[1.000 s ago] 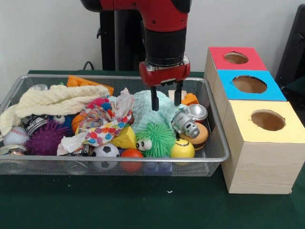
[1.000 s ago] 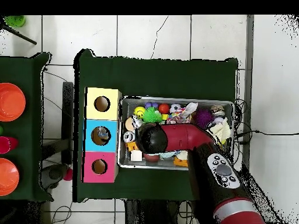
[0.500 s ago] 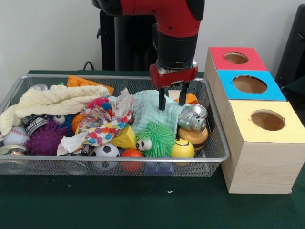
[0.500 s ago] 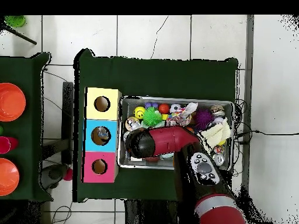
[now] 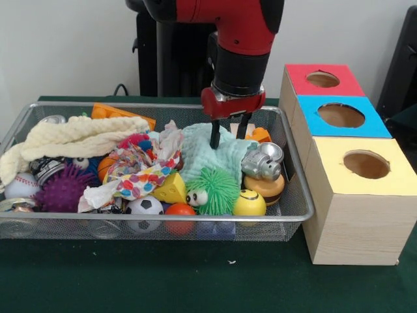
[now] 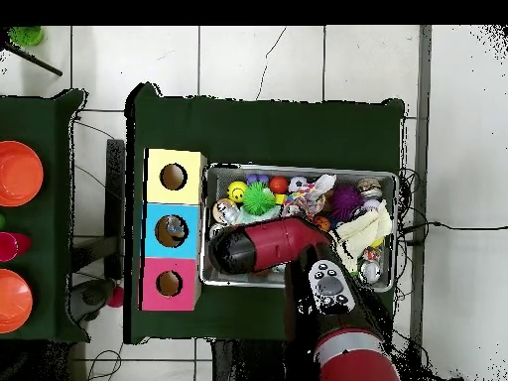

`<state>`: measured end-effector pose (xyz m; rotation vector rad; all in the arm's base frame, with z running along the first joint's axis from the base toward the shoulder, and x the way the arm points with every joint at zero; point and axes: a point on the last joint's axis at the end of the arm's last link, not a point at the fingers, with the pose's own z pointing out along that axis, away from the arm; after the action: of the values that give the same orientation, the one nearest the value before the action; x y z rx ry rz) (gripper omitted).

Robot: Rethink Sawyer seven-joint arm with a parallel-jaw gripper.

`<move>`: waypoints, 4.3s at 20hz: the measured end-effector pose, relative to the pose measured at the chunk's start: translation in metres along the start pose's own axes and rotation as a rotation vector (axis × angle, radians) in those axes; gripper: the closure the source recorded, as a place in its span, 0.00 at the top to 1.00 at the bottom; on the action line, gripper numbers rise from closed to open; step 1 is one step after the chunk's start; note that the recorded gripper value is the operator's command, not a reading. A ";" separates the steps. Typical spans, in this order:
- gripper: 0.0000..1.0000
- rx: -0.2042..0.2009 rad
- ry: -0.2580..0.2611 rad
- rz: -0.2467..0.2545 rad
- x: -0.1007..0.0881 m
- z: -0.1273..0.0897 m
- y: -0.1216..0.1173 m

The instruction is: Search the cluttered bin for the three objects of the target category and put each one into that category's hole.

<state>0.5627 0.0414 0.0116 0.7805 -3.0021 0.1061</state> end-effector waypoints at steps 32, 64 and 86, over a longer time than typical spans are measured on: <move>0.00 0.120 0.041 -0.007 0.001 0.033 -0.038; 0.00 0.336 -0.044 -0.140 -0.011 -0.042 -0.075; 0.00 0.328 -0.107 0.012 0.049 -0.060 -0.234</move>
<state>0.6356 -0.1819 0.0877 0.8137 -3.1334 0.5872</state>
